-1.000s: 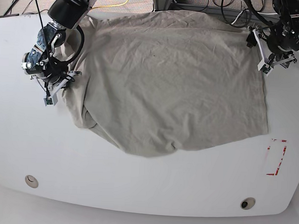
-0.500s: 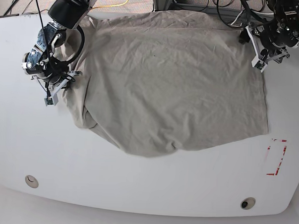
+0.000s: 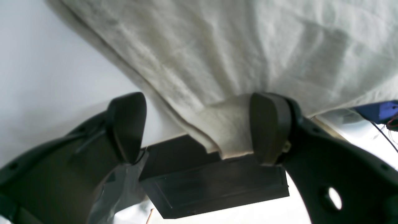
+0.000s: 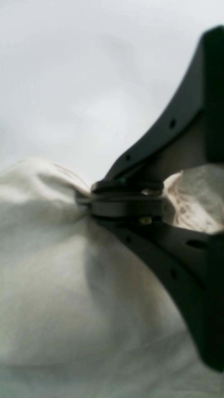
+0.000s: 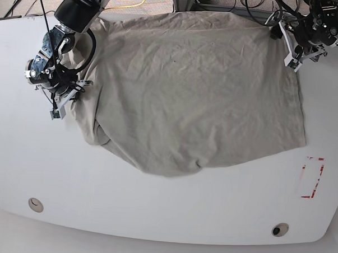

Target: Layout the t-shirt on the table in an organized manner, then fold the t-shirt properly

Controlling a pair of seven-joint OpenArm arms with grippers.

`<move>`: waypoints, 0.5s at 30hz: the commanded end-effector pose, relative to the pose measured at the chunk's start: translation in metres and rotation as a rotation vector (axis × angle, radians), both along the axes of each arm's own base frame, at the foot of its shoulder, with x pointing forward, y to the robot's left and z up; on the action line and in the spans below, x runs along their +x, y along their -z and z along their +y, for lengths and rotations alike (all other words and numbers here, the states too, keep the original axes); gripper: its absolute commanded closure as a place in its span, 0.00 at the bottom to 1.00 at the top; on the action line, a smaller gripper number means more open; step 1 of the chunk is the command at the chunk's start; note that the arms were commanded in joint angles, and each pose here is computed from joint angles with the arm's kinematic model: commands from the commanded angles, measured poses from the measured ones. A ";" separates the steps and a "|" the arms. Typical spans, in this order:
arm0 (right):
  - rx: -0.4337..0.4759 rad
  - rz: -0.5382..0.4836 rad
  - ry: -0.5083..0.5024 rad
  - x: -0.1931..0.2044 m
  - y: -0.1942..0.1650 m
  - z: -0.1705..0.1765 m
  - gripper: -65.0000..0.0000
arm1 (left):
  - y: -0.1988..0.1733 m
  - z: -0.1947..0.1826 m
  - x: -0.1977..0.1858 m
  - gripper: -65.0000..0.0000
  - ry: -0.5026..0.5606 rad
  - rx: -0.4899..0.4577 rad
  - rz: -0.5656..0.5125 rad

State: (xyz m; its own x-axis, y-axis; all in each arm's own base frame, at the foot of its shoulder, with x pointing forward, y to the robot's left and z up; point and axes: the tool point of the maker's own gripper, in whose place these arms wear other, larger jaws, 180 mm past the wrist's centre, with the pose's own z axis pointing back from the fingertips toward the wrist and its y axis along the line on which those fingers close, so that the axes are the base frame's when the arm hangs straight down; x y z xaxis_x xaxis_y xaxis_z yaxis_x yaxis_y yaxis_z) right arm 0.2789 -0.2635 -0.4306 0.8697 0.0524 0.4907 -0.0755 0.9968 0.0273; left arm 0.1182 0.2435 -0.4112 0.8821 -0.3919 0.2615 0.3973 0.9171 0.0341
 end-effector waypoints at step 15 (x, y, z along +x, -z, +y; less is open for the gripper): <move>-0.025 0.068 -0.011 -0.012 0.007 -0.003 0.94 | -0.004 0.002 0.002 0.51 0.006 0.007 -0.013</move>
State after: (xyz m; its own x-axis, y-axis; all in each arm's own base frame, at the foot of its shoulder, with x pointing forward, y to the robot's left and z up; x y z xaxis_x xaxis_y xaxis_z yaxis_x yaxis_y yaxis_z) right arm 0.2789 -0.2634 -0.4306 0.8696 0.0523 0.4909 -0.0755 0.9968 0.0276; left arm 0.1174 0.2430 -0.4115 0.8826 -0.3913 0.2604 0.3971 0.9172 0.0322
